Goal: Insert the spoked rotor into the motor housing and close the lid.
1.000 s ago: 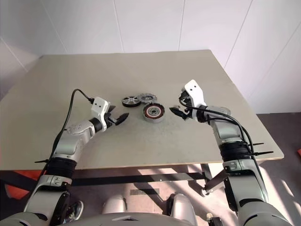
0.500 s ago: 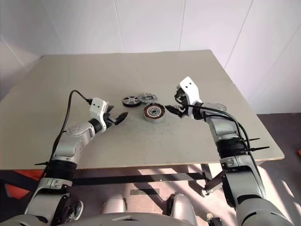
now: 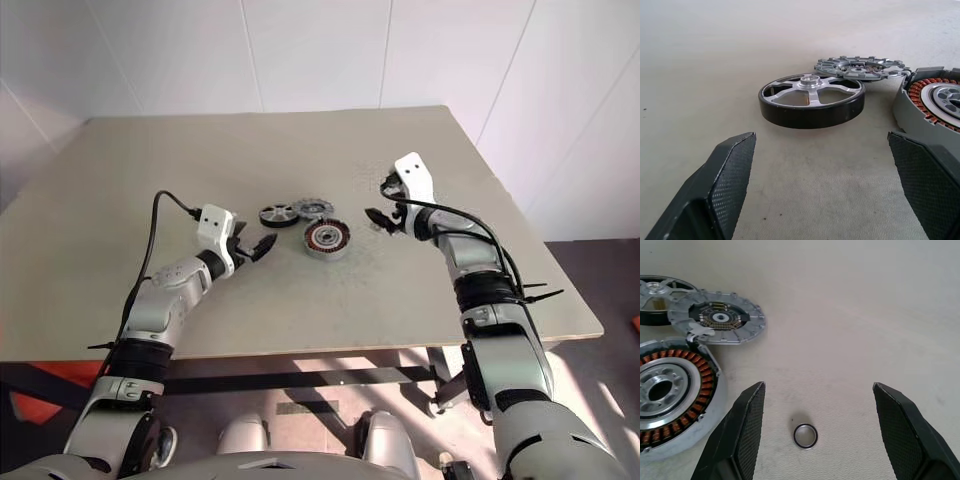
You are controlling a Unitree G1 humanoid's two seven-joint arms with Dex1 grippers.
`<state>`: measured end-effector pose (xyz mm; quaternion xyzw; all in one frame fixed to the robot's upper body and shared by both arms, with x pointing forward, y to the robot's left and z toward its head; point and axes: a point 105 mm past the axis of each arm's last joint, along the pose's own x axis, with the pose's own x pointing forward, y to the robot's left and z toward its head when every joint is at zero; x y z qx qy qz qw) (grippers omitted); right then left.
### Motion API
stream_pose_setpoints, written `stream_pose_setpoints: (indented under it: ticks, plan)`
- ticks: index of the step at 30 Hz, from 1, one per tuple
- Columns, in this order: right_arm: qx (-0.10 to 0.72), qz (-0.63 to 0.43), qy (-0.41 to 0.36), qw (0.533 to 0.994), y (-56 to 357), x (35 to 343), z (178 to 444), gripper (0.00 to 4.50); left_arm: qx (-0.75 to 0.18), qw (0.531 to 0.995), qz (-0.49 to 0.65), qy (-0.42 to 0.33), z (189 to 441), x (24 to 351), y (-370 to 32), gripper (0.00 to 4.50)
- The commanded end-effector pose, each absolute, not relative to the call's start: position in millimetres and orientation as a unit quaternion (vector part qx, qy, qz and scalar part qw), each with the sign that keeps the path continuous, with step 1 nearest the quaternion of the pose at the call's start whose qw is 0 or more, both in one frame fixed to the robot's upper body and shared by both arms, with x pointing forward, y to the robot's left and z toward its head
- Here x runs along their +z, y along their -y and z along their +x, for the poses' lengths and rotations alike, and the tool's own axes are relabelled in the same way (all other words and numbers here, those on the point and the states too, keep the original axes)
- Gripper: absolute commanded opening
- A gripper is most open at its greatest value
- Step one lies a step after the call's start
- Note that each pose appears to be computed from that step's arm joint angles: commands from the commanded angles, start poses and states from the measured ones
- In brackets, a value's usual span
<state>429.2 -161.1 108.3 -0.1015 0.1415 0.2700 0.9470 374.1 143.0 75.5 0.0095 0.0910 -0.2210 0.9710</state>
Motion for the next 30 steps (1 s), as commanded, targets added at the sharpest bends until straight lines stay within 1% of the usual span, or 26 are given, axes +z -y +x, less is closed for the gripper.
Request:
stream_pose_setpoints:
  ticks: [1,7,17,18,21,26,28,30]
  plan:
    - [0.262,-0.091,-0.122,0.953,157,115,439,3.87,-0.218,0.974,0.007,-0.062,374,92,-144,4.47]
    - [0.249,-0.083,-0.143,0.954,156,97,442,3.87,-0.213,0.975,0.015,-0.060,375,95,-148,4.47]
    - [0.245,-0.087,-0.166,0.951,164,76,431,3.87,-0.215,0.974,0.022,-0.065,375,95,-149,4.47]
    - [0.245,-0.090,-0.168,0.951,164,74,430,3.69,-0.215,0.974,0.022,-0.064,375,95,-149,4.47]
    - [0.253,-0.097,-0.171,0.947,163,69,426,2.95,-0.216,0.974,0.023,-0.065,375,95,-150,4.47]
    - [0.256,-0.110,-0.177,0.944,162,64,423,2.95,-0.213,0.974,0.027,-0.065,377,96,-153,4.47]
    - [0.255,-0.110,-0.177,0.944,162,65,423,2.63,-0.213,0.975,0.027,-0.064,378,97,-154,4.47]
    - [0.254,-0.110,-0.176,0.944,163,66,424,2.09,-0.214,0.975,0.027,-0.063,378,98,-154,4.47]
